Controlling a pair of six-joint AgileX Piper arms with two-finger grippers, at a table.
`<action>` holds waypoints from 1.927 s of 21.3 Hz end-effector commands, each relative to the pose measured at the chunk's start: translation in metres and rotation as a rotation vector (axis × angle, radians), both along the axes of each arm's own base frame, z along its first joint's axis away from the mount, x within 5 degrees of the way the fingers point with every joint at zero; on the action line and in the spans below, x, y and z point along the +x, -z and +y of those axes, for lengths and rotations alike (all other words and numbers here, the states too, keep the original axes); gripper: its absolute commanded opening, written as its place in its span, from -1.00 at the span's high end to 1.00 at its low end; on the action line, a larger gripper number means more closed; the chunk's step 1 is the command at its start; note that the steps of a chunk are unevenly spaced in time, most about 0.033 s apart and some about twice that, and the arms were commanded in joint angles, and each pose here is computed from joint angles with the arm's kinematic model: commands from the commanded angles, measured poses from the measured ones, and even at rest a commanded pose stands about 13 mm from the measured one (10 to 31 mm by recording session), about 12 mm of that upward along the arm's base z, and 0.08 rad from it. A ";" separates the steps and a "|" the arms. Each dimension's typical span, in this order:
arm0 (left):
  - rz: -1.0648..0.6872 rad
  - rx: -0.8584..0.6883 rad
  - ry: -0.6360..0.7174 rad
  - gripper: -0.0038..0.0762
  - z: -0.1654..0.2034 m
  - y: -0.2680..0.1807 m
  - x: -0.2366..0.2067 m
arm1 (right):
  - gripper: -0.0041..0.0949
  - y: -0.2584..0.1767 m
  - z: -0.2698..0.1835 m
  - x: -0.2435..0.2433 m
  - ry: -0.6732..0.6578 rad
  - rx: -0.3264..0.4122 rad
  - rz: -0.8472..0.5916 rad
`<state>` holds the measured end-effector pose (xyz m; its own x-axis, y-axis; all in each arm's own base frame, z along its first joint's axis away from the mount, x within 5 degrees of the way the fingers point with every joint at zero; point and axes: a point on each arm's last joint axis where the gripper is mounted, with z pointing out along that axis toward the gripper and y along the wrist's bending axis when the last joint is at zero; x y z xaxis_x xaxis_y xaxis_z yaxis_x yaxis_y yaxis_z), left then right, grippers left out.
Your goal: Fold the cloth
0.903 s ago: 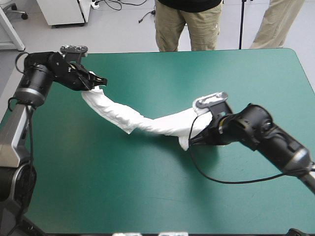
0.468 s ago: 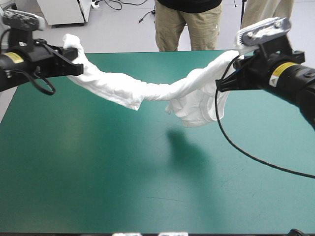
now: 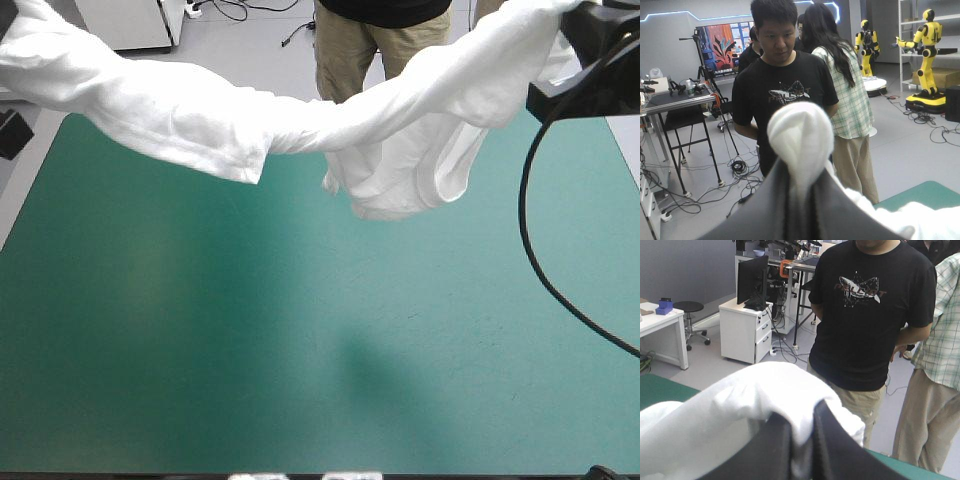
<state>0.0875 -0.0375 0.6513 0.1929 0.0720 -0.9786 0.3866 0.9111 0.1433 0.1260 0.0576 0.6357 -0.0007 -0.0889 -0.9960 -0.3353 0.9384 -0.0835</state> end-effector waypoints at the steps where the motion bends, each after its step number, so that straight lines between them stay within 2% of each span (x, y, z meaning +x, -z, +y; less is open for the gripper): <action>1: -0.033 0.033 -0.027 0.93 0.005 0.001 -0.019 | 0.95 -0.001 -0.013 -0.016 0.016 -0.001 0.022; 4: 0.069 0.103 -0.039 0.93 0.011 0.025 -0.026 | 0.95 0.006 -0.020 -0.031 -0.002 -0.005 0.057; 7: 0.274 0.155 -0.099 0.93 0.015 0.057 -0.014 | 0.95 0.024 -0.021 -0.032 0.004 0.004 0.134; 8: 0.416 0.171 -0.157 0.93 0.014 0.081 -0.002 | 0.95 0.044 -0.019 -0.029 0.009 0.015 0.221; 10: 0.531 0.192 -0.170 0.93 0.004 0.113 0.019 | 0.95 0.088 -0.010 -0.016 0.030 -0.002 0.379; 11: 0.582 0.190 -0.178 0.93 -0.005 0.138 0.038 | 0.95 0.116 -0.002 -0.005 0.047 0.019 0.453; 14: 0.644 0.171 -0.203 0.93 -0.024 0.196 0.079 | 0.95 0.169 0.020 0.025 0.052 -0.005 0.525; 17: 0.782 0.285 -0.290 0.93 -0.041 0.269 0.132 | 0.95 0.230 0.053 0.074 0.057 -0.044 0.605; 20: 0.909 0.356 -0.346 0.93 -0.046 0.319 0.186 | 0.95 0.273 0.072 0.129 0.124 -0.069 0.722; 23: 0.965 0.353 -0.399 0.93 -0.037 0.343 0.221 | 0.95 0.304 0.074 0.176 0.188 -0.054 0.814; 26: 0.995 0.331 -0.437 0.93 -0.024 0.360 0.242 | 0.95 0.321 0.069 0.210 0.206 -0.077 0.856; 32: 0.981 0.225 -0.461 0.93 -0.007 0.372 0.261 | 0.95 0.334 0.052 0.245 0.241 -0.101 0.864; 36: 0.978 0.169 -0.454 0.93 -0.004 0.381 0.270 | 0.92 0.344 0.045 0.261 0.242 -0.081 0.913; 38: 0.994 0.165 -0.453 0.89 -0.005 0.385 0.272 | 0.65 0.348 0.046 0.264 0.209 -0.105 0.928; 39: 1.004 0.204 -0.439 0.72 -0.006 0.386 0.270 | 0.32 0.351 0.047 0.265 0.188 -0.129 0.941; 40: 1.014 0.223 -0.429 0.62 -0.006 0.387 0.269 | 0.16 0.352 0.048 0.266 0.182 -0.130 0.943; 41: 1.032 0.271 -0.404 0.33 -0.006 0.386 0.267 | -0.21 0.352 0.048 0.266 0.185 -0.122 0.951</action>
